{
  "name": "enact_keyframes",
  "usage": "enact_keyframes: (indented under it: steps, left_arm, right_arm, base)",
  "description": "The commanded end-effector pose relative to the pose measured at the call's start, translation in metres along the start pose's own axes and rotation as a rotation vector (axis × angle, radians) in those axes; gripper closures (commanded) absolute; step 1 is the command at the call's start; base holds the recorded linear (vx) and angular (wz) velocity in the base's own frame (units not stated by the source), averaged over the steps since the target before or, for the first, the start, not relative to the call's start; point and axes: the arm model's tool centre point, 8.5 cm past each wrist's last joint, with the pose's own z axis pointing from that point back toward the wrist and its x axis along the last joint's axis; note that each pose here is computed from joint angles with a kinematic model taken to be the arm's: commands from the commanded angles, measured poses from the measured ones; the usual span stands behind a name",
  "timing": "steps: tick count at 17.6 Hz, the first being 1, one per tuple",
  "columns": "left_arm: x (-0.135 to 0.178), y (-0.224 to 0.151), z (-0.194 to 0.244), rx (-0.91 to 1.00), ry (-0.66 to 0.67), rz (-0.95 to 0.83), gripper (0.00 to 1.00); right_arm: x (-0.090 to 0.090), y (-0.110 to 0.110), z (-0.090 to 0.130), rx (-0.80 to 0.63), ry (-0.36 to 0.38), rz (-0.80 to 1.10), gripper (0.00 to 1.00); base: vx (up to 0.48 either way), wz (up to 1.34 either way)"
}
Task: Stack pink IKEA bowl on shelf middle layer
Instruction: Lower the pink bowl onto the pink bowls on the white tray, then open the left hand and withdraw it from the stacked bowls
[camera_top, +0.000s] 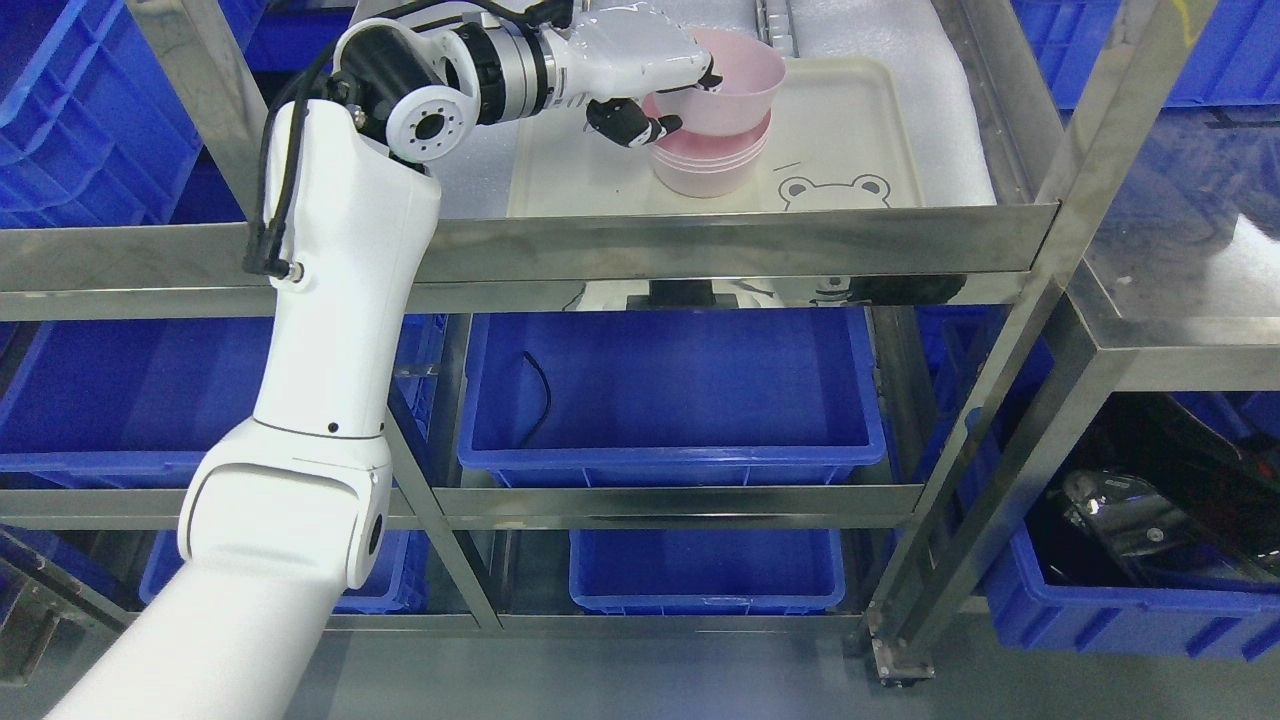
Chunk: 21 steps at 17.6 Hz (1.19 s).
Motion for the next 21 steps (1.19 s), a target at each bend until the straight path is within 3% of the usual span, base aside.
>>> enact_keyframes:
  steps: [1,6,7,8,9,18,21]
  left_arm:
    - [0.005,-0.015,-0.027,-0.096,-0.014,0.026,0.95]
    - [0.0,-0.015,-0.027,-0.112,0.016,0.028,0.9]
    - [0.0,-0.015,-0.027,-0.11,0.016,0.029,0.83]
    - [0.0,-0.013,-0.025,-0.105,0.018,0.028,0.56]
    - [0.0,-0.011,-0.024,-0.099,0.017,0.026,0.43]
    - [-0.012,0.029,0.012,0.071,0.056,0.032,0.0]
    - [-0.015,0.03,0.029,0.15,-0.077,0.201,0.0]
  right_arm:
    - [-0.01,-0.01,0.0,-0.016,0.008,0.002,0.0]
    - [-0.01,-0.01,0.0,-0.016,0.008,0.002,0.0]
    - [-0.01,-0.01,0.0,-0.016,0.008,0.002,0.0]
    - [-0.01,-0.01,0.0,-0.016,0.008,0.002,0.0]
    - [-0.01,-0.01,0.0,-0.016,0.008,0.002,0.0]
    - [-0.01,-0.01,0.0,-0.016,0.008,0.002,0.0]
    - [-0.01,-0.01,0.0,-0.016,0.008,0.002,0.0]
  base:
    - [0.0,0.0]
    - [-0.001,0.0]
    - [0.0,0.0]
    - [0.0,0.0]
    - [0.0,0.0]
    - [0.0,0.0]
    - [0.0,0.0]
